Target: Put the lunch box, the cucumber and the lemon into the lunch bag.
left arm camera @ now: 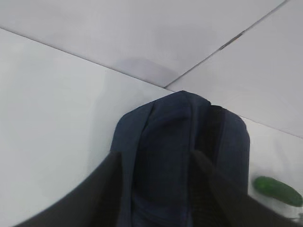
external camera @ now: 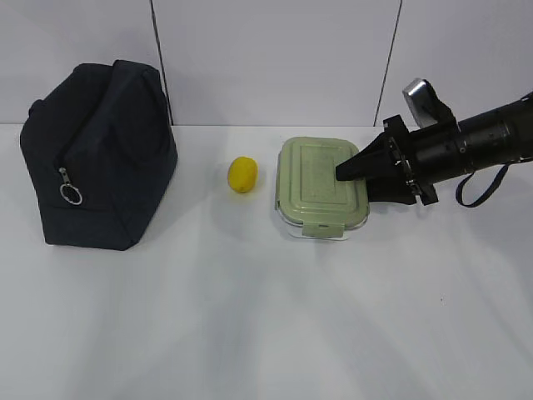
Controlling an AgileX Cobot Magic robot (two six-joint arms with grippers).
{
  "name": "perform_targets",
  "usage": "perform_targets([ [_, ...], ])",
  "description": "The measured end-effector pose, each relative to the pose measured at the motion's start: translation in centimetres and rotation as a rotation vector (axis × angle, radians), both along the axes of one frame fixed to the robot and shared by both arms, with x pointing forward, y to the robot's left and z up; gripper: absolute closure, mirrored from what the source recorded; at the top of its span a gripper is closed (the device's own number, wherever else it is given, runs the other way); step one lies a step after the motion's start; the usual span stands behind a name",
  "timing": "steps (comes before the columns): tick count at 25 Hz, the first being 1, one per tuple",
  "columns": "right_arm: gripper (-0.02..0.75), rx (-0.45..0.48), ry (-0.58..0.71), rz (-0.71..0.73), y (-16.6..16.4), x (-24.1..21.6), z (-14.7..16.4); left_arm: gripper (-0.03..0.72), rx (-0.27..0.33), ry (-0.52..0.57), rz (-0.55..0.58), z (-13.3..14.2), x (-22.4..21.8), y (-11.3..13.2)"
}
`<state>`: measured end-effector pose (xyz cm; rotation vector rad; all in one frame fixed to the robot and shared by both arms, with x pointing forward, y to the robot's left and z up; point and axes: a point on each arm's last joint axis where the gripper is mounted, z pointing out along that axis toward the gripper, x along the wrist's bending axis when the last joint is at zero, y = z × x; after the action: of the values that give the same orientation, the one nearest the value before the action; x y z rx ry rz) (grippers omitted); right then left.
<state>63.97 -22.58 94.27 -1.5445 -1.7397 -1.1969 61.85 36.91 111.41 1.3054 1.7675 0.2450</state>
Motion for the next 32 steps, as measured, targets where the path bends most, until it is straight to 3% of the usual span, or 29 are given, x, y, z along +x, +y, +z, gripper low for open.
perform_targets([
  [5, 0.337, 0.002, 0.004, -0.001, 0.0, 0.0, 0.0, 0.368, -0.098, 0.073, -0.143, -1.9, 2.5, 1.0],
  [8, 0.337, 0.002, 0.008, -0.003, 0.0, 0.0, 0.0, 0.368, -0.102, 0.106, -0.184, -3.4, 3.3, 0.5],
  [12, 0.337, 0.007, 0.010, -0.005, 0.0, 0.0, 0.1, 0.368, -0.076, 0.121, -0.243, -4.3, 3.9, -1.3],
  [16, 0.337, 0.019, 0.010, -0.015, 0.1, 0.1, 0.2, 0.366, 0.030, 0.125, -0.300, -4.7, 4.4, -3.9],
  [19, 0.337, 0.024, 0.010, -0.019, 0.1, 0.1, 0.3, 0.347, 0.076, 0.131, -0.338, -5.2, 4.7, -5.7],
  [27, 0.337, 0.024, 0.010, -0.022, 0.1, 0.1, 0.3, 0.279, 0.037, 0.217, -0.354, -8.1, 5.6, -6.2],
  [32, 0.337, 0.024, 0.010, -0.021, 0.1, 0.1, 0.3, 0.272, 0.033, 0.221, -0.368, -8.2, 5.6, -6.9],
])
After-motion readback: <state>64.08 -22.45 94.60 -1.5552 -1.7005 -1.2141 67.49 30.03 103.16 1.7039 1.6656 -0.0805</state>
